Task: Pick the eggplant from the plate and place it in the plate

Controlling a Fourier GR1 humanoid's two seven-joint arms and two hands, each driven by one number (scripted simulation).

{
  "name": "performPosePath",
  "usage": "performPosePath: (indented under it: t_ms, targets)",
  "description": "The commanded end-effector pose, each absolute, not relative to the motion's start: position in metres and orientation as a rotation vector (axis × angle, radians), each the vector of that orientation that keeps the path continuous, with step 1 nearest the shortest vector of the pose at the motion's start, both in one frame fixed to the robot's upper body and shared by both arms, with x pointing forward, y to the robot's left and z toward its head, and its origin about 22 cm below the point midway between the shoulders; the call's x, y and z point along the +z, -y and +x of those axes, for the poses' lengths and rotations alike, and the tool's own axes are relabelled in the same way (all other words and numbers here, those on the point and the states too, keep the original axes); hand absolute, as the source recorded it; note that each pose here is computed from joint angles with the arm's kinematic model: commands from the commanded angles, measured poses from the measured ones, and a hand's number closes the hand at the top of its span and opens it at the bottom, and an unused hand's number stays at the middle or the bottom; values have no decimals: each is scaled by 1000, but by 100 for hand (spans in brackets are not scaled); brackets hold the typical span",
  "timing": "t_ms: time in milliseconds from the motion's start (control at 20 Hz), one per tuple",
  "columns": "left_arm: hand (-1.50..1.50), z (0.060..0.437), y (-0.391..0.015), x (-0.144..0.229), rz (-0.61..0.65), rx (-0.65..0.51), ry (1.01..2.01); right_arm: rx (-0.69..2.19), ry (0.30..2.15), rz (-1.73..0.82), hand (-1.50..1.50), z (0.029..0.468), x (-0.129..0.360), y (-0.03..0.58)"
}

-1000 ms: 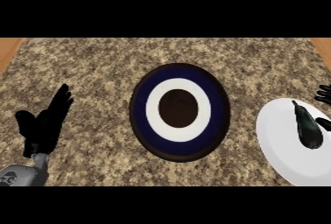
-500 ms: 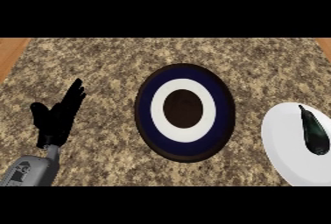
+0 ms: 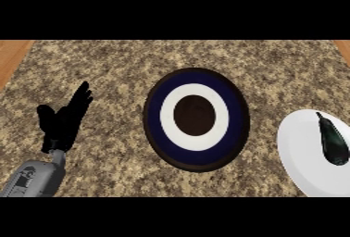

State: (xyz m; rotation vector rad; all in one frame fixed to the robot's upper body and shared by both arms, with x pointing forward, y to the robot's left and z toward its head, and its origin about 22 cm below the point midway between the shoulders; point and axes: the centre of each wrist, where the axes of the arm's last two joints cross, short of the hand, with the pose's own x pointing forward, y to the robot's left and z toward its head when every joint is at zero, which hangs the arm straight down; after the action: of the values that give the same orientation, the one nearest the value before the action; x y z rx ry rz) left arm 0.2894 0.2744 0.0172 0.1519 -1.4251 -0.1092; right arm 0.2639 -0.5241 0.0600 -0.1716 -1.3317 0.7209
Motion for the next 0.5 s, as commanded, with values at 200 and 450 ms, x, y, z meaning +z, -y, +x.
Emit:
performPosePath:
  t_ms: [200, 450]
  targets:
    - [0, 285, -281, 10, 144, -108, 1417, 966, 1244, -104, -150, 285, 57, 514]
    - [0, 293, -286, 23, 166, -102, 1399, 1067, 1161, -111, -150, 300, 61, 503]
